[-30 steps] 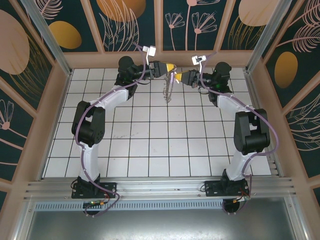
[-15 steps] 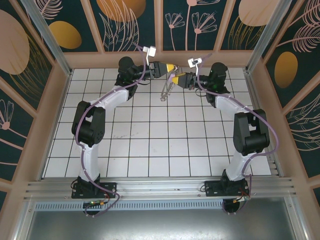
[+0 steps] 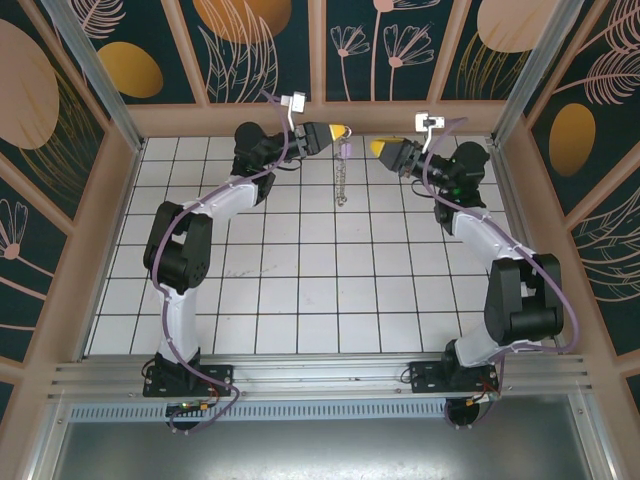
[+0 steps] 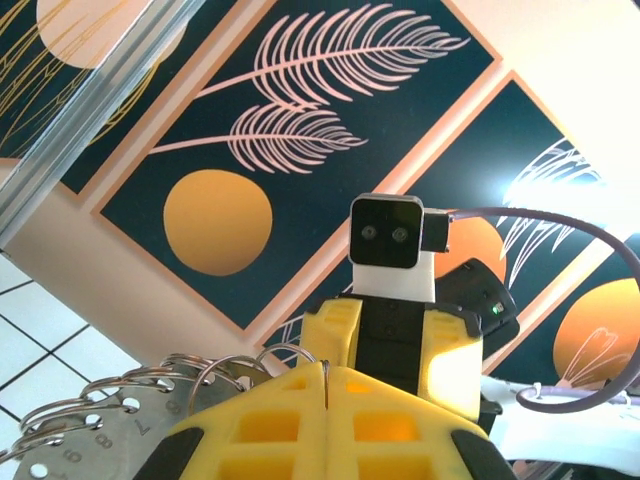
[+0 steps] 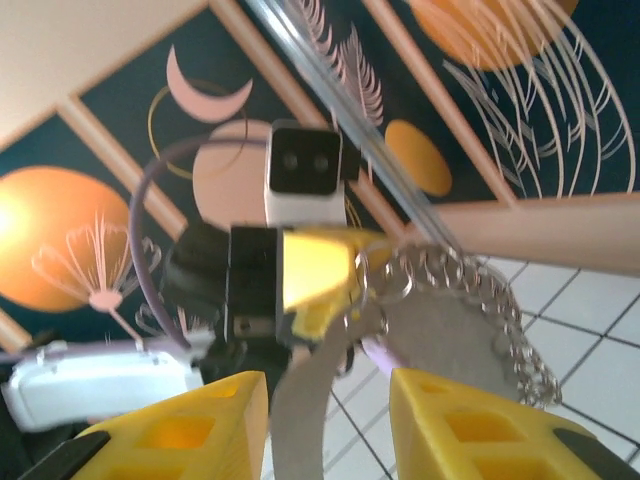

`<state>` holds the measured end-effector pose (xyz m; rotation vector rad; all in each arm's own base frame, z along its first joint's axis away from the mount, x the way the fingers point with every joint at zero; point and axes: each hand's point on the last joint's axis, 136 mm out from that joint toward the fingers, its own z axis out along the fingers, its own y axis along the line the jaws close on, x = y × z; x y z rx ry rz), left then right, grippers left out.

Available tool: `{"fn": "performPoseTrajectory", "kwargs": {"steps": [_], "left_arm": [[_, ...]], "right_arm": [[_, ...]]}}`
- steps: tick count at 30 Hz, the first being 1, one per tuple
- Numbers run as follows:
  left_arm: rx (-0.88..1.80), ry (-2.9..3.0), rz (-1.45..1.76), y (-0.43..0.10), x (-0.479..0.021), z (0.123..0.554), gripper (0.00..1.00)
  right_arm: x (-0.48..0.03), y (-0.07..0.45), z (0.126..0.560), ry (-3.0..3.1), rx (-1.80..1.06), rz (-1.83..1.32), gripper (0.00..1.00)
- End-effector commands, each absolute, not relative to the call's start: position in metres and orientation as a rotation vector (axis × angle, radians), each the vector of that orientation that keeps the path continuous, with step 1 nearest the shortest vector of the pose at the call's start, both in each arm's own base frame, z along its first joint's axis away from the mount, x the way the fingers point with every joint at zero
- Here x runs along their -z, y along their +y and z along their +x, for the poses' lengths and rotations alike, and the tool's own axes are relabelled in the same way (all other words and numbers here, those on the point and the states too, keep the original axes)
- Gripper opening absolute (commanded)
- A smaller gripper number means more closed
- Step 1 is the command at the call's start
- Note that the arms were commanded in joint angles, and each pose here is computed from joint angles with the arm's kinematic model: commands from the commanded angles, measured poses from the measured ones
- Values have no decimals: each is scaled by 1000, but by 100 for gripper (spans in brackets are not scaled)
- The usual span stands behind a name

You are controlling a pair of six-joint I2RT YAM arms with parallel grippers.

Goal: Put the keys on the keyring

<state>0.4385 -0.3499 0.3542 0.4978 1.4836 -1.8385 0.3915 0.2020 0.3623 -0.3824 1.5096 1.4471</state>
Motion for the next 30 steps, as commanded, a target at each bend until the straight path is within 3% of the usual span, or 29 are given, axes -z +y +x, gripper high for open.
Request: {"fn": "performPoseTrajectory", "kwargs": {"steps": [1, 30], "left_arm": [[1885, 1346, 479, -342, -385, 426, 0], [1932, 1332, 433, -340, -381, 430, 0]], "right_arm": [[-397, 197, 397, 1371, -1473, -252, 37], [-400, 253, 421, 1334, -1675, -227, 38]]}}
